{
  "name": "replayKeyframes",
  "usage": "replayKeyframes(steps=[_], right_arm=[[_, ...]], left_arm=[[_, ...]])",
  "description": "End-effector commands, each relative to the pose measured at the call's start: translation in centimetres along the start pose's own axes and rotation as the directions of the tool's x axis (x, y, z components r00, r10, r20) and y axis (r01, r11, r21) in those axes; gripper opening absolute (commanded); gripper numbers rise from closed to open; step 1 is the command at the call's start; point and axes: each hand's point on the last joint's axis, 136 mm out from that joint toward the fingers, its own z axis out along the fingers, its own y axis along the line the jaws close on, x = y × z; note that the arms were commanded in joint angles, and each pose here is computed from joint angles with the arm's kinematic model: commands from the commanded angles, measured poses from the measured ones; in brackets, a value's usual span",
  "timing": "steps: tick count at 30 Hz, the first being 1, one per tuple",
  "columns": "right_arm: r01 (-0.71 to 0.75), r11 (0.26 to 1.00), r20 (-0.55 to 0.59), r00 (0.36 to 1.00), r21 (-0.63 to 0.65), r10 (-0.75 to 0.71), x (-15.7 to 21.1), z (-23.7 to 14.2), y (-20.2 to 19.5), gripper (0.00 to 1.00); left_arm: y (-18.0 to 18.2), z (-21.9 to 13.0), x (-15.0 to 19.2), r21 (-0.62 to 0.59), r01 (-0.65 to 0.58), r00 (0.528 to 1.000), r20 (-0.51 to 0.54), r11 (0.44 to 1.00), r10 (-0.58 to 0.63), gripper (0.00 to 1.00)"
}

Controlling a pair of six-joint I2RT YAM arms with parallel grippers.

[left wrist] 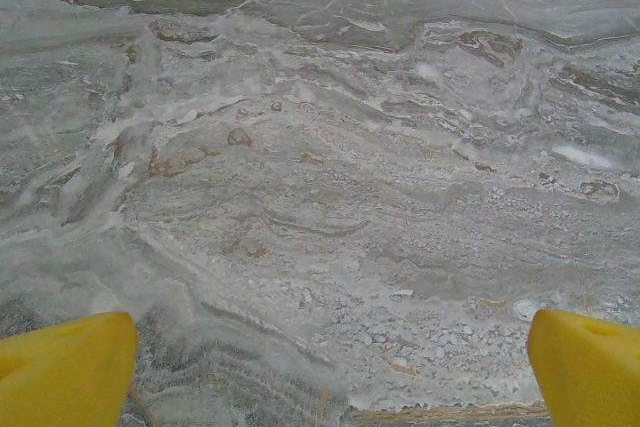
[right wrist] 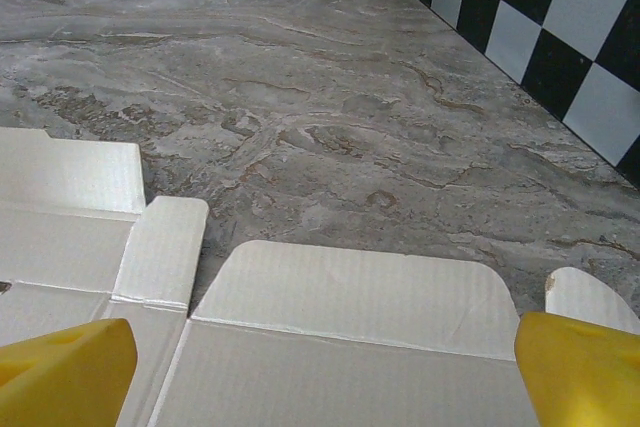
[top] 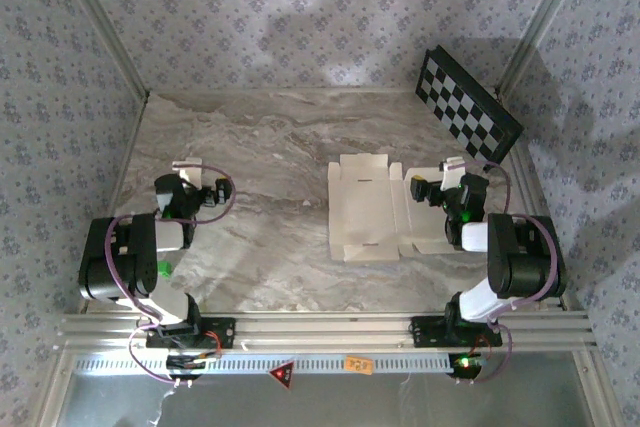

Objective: Fold the paper box

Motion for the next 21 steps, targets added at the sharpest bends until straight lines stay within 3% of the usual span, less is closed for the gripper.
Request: replayKeyframes(steps=[1, 13, 17, 21], right_arm=[[-0.002, 0.999, 0.015, 1.0, 0.037, 0.002, -0.5, 0.0, -0.6, 0.99], [-0.018, 0.993, -0.096, 0.995, 0.121, 0.029, -4.8, -2.8, 0.1, 0.99], [-0.104, 0.991, -0.219, 0.968, 0.084, 0.12, -4.9, -4.5, 1.8, 0.98], [-0.24, 0.967, -0.355, 0.899, 0.09, 0.256, -3.5, -6.5, 3.4, 0.93]], left_arm=[[-0.1, -0.1, -0.9, 0.013, -0.001, 0.999, 0.035, 1.0, 0.001, 1.0], [2.0, -4.5, -5.3, -0.251, 0.106, 0.994, 0.026, 0.962, -0.102, 0.99], [0.4, -5.9, -7.0, -0.208, 0.237, 0.97, 0.003, 0.949, -0.241, 0.99], [-3.3, -6.9, -8.0, -0.105, 0.346, 0.934, -0.05, 0.932, -0.353, 0.98]])
